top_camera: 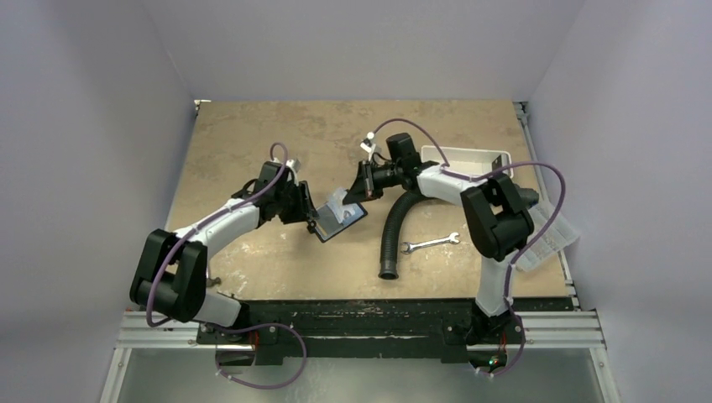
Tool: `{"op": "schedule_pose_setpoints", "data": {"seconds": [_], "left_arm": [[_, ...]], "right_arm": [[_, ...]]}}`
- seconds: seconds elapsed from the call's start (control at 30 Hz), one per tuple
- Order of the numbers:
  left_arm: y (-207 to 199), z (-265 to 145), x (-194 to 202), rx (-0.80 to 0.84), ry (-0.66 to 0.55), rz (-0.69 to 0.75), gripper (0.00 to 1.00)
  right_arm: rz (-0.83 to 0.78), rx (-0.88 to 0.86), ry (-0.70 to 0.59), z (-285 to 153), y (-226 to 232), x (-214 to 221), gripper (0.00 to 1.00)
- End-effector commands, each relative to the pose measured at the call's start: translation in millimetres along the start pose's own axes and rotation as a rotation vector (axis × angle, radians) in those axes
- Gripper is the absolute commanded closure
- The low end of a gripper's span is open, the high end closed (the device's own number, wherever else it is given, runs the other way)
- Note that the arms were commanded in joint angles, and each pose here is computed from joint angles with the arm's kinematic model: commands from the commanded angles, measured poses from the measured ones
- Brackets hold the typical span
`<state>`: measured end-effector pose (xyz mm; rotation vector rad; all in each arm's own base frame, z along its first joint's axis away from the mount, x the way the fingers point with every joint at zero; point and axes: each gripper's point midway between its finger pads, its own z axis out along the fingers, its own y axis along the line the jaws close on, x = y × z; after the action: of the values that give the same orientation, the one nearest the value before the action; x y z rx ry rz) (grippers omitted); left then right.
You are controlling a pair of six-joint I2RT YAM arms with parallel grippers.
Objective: Put the credit cards into the card holder
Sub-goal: Insert the credit card into the card holder.
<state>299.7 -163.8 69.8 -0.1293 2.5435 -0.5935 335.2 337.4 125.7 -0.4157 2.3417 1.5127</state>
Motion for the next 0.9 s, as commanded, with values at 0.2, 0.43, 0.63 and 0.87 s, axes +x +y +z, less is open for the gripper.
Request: {"op": "schedule_pose_setpoints", "data": {"seconds": [0.2,0.43,0.63,0.87], "left_arm": [[11,29,12,-0.022,0.062,-0.041,0.56],[-10,9,-14,0.039,-0.035,-0.042,0.57],[-32,11,-24,0.145,-0.05,-0.08,0.6],[-34,31,-15,0.186,-0.017,-0.116,0.64]], "right_arm": [[-0.053,-0.038,0.19,18,-11,31,1.0],[-0.067,0.031,0.103,14,-33,13,1.0],[-0.059,-0.037,-0.076,25,-28,-11,1.0],[-0.009,-0.074,-0.145,31,-27,-23,1.0]]}}
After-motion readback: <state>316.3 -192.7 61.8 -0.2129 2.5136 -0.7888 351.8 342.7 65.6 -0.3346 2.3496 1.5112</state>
